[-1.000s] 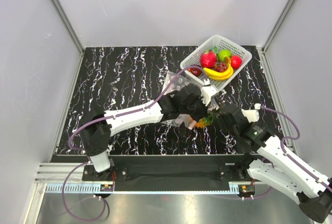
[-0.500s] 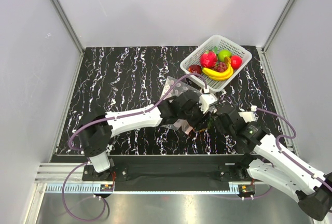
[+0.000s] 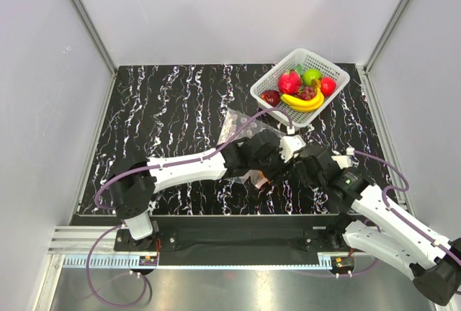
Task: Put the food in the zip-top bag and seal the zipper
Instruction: Place the fake fruit in the zipper food storage bag, then adjust the zipper food storage bag at the center of the board.
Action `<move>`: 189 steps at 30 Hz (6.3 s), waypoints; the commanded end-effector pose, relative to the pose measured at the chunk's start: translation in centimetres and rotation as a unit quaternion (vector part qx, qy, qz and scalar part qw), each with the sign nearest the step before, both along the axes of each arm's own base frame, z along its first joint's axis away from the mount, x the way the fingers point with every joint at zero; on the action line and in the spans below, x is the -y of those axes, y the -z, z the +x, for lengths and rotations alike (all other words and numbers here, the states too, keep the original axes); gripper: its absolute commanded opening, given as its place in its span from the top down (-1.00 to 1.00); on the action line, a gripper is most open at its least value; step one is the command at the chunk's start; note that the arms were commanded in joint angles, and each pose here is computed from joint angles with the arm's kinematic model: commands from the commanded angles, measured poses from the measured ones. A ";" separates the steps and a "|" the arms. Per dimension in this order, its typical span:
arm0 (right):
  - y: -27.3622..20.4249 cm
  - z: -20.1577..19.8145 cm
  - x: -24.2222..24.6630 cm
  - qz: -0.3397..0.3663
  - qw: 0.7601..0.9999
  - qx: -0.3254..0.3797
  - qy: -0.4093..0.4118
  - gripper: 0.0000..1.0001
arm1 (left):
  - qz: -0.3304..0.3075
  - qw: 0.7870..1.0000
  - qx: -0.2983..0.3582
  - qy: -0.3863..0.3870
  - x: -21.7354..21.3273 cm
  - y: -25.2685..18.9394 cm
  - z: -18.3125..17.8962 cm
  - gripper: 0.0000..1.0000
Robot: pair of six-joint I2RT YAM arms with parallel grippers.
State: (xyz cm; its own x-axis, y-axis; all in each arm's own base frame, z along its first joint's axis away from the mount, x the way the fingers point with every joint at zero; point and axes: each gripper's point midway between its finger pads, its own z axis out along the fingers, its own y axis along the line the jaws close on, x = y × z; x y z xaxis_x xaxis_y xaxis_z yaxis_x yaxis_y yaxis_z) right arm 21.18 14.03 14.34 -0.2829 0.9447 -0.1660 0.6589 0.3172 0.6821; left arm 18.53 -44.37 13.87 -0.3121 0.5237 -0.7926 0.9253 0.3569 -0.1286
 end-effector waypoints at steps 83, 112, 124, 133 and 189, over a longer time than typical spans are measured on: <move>-12.8 4.4 -8.4 0.008 0.808 0.436 -0.396 0.38 | -0.378 0.901 -0.161 -0.141 -15.0 -24.1 5.1 1.00; -14.0 3.7 -8.8 -0.040 0.800 0.449 -0.396 0.32 | -0.385 0.894 -0.180 -0.141 -14.8 -23.9 5.3 1.00; -14.4 3.6 -8.5 -0.055 0.799 0.452 -0.392 0.31 | -0.383 0.894 -0.183 -0.143 -14.8 -23.4 5.5 1.00; -14.2 4.3 -9.5 -0.064 0.802 0.441 -0.397 0.27 | -0.388 0.890 -0.201 -0.128 -14.3 -23.2 5.3 1.00; -6.4 3.9 -3.7 -0.197 0.885 0.244 -0.345 0.00 | -0.472 0.774 -0.422 0.021 -6.1 -10.1 8.7 1.00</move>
State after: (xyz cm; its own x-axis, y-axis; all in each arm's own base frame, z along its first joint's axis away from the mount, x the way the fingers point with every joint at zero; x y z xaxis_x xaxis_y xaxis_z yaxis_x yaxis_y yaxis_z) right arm 24.18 18.09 20.59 -0.5866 0.4246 -0.6897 -0.1627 0.7724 0.6139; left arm 28.71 -38.55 19.58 -0.9649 -0.1570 -0.2105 0.2236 -0.0707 -0.9721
